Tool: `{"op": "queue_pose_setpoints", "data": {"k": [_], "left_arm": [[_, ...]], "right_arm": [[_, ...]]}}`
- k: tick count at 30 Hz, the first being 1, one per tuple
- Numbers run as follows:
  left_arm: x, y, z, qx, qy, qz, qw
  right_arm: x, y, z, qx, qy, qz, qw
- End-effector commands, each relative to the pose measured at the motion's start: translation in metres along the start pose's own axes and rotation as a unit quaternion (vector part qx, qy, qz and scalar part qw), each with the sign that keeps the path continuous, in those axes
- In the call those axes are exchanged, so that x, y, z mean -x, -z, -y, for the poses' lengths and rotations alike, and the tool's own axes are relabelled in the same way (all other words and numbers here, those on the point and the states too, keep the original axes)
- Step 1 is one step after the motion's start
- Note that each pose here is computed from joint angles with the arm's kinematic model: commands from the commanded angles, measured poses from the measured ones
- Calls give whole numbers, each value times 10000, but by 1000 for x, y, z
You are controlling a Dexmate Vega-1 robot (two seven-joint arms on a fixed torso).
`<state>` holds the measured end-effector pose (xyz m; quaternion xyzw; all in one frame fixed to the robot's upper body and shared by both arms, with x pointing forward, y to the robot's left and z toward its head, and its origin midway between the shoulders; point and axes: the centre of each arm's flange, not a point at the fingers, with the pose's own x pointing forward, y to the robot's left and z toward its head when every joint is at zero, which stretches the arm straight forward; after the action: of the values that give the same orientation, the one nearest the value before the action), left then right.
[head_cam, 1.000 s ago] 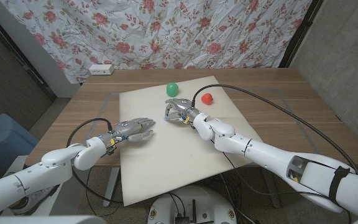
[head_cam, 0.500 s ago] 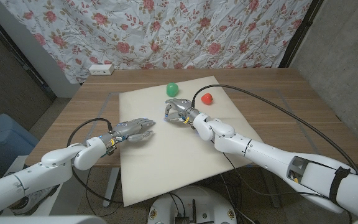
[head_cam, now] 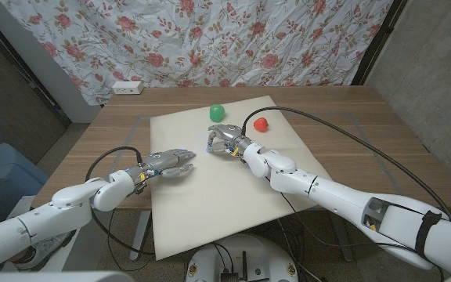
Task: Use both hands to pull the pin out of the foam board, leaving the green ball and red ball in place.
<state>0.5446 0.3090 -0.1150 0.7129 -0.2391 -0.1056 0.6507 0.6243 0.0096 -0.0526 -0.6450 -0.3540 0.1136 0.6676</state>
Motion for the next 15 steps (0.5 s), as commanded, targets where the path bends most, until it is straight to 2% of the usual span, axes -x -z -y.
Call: {"op": "queue_pose_setpoints", "data": {"k": [1, 15], "left_arm": [[0, 0, 1, -44, 210, -24, 9998], [3, -3, 4, 39, 449, -64, 9990]], "right_arm": [[3, -1, 1, -40, 46, -2, 10000], [5, -3, 2, -58, 52, 47, 10000]]}}
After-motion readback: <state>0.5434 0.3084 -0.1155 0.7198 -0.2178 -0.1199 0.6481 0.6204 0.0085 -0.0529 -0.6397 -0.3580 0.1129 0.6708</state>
